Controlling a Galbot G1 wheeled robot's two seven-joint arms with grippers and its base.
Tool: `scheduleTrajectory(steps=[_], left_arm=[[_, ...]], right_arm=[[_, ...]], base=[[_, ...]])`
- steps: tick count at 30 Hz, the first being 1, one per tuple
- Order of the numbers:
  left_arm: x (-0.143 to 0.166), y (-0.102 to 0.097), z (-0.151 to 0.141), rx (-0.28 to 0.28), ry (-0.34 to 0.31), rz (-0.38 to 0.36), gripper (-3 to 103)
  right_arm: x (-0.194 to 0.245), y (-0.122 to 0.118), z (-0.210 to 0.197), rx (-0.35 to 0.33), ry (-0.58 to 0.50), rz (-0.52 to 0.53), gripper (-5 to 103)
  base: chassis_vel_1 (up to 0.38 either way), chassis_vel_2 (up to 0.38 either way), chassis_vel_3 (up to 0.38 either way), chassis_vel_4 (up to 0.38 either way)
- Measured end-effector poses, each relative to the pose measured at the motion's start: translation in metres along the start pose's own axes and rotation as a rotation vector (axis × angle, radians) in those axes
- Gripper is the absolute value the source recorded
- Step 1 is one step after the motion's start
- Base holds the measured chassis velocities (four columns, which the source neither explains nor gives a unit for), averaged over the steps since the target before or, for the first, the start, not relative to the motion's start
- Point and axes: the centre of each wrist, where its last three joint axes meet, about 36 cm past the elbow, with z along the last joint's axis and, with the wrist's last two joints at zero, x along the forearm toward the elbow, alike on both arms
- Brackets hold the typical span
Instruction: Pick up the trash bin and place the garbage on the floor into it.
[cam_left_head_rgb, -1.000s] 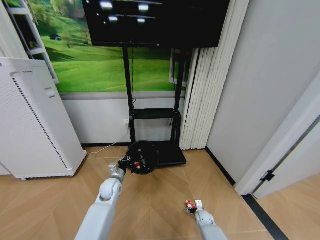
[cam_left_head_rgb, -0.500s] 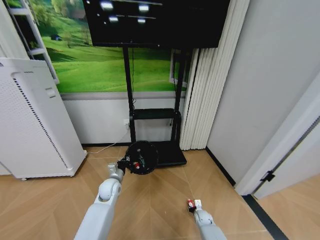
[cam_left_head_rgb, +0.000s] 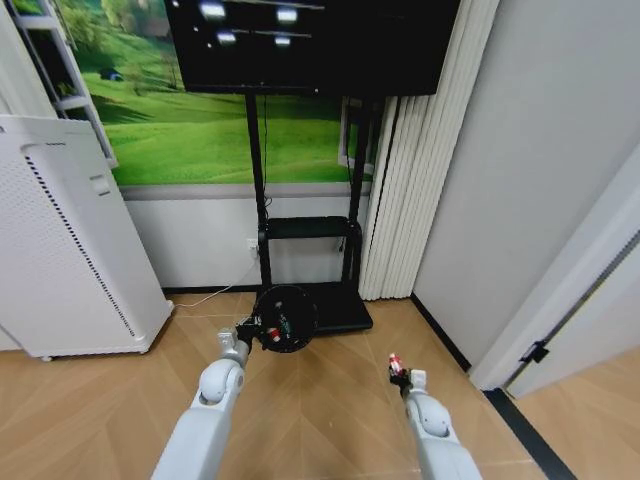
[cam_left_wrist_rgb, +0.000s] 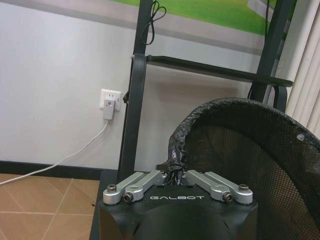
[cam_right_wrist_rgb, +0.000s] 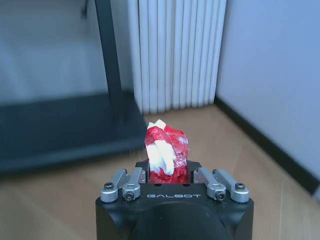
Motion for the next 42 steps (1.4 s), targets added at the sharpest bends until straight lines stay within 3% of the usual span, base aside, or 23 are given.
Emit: scheduleTrajectory(steps=[2, 4, 7, 14, 22, 27, 32, 33, 35, 42], left_arm=[[-0.001, -0.001, 0.003, -0.004, 0.007, 0.005, 3], [-0.004, -0.008, 0.010, -0.007, 0.016, 0.015, 3], [-0.006, -0.018, 0.015, -0.003, 0.027, 0.033, 3], [-0.017, -0.045, 0.025, -0.009, 0.052, 0.091, 3], [-0.025, -0.083, 0.034, -0.003, 0.077, 0.156, 3], [-0.024, -0.092, 0.037, -0.005, 0.082, 0.172, 3], [-0.023, -0.092, 0.040, -0.005, 0.086, 0.174, 3], [-0.023, -0.091, 0.040, -0.005, 0.085, 0.174, 3], [-0.023, -0.090, 0.040, -0.005, 0.084, 0.173, 3], [-0.021, -0.088, 0.041, 0.008, 0.079, 0.160, 3]], right_arm=[[0.016, 0.004, -0.018, -0.037, -0.021, -0.026, 37], [0.043, 0.015, -0.048, -0.102, -0.049, -0.122, 37], [0.061, 0.025, -0.067, -0.116, -0.076, -0.198, 36], [0.093, 0.058, -0.087, -0.064, -0.140, -0.364, 36], [0.087, 0.101, -0.076, -0.004, -0.093, -0.503, 36], [0.074, 0.118, -0.063, 0.044, -0.049, -0.506, 33], [0.067, 0.125, -0.056, 0.075, -0.035, -0.476, 47], [0.067, 0.126, -0.055, 0.083, -0.035, -0.469, 57], [0.067, 0.126, -0.054, 0.091, -0.035, -0.463, 57], [0.073, 0.122, -0.055, 0.089, -0.066, -0.424, 90]], base=[[0.000, 0.000, 0.000, 0.000], [0.000, 0.000, 0.000, 0.000], [0.000, 0.000, 0.000, 0.000], [0.000, 0.000, 0.000, 0.000], [0.000, 0.000, 0.000, 0.000], [0.000, 0.000, 0.000, 0.000], [0.000, 0.000, 0.000, 0.000], [0.000, 0.000, 0.000, 0.000], [0.000, 0.000, 0.000, 0.000], [0.000, 0.000, 0.000, 0.000]])
